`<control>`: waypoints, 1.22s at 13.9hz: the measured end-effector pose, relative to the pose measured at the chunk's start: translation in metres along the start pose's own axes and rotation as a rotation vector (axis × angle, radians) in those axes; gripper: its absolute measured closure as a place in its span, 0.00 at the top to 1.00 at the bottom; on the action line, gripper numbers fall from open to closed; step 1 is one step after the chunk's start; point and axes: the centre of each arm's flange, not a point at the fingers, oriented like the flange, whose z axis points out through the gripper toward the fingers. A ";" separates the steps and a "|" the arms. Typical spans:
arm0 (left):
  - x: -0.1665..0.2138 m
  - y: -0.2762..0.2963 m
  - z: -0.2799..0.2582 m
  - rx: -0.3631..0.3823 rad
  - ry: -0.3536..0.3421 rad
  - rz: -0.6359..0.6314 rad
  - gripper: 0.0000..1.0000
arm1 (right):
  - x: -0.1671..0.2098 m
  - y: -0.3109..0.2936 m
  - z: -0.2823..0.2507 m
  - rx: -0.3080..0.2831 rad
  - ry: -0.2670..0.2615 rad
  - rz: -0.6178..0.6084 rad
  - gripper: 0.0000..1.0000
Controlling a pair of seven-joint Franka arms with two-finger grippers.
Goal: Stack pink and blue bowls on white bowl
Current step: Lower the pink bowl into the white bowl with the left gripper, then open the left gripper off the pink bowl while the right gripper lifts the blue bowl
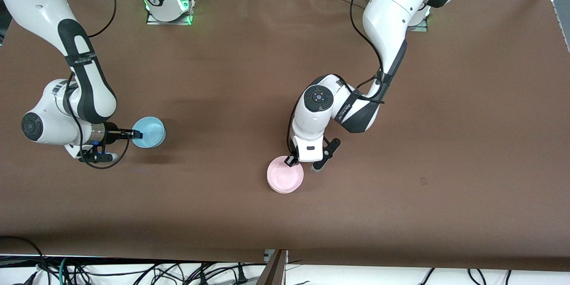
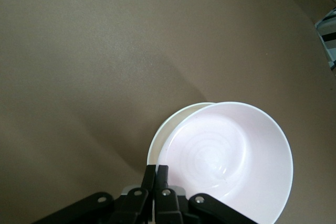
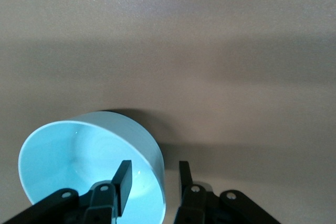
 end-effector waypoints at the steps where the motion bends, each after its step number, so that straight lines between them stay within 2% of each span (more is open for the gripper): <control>1: 0.000 -0.001 0.003 0.004 0.000 -0.003 0.03 | 0.000 0.000 0.000 0.000 0.001 0.000 0.44; 3: 0.000 -0.004 0.011 0.014 -0.001 -0.012 0.03 | 0.000 0.000 0.000 0.000 0.002 -0.001 0.40; 5: -0.001 -0.007 0.017 0.023 -0.002 -0.017 0.03 | 0.000 -0.002 0.000 0.001 0.001 -0.003 0.18; 6: -0.001 -0.008 0.019 0.025 -0.002 -0.018 0.03 | 0.001 -0.003 0.000 0.002 0.001 -0.006 0.17; 7: -0.001 -0.008 0.021 0.027 -0.002 -0.020 0.03 | 0.001 -0.004 0.001 0.003 0.001 -0.009 0.12; 8: -0.001 -0.009 0.022 0.029 -0.002 -0.022 0.03 | 0.001 -0.006 0.000 0.005 0.003 -0.011 0.03; 14: 0.001 -0.009 0.026 0.028 0.001 -0.036 0.03 | 0.016 -0.039 -0.033 0.026 0.045 -0.063 0.03; 16: 0.005 -0.008 0.025 0.022 0.005 -0.041 0.07 | 0.021 -0.075 -0.057 0.055 0.032 -0.093 0.03; 17: 0.006 -0.007 0.023 0.019 0.007 -0.043 0.13 | 0.022 -0.095 -0.069 0.067 0.025 -0.082 0.03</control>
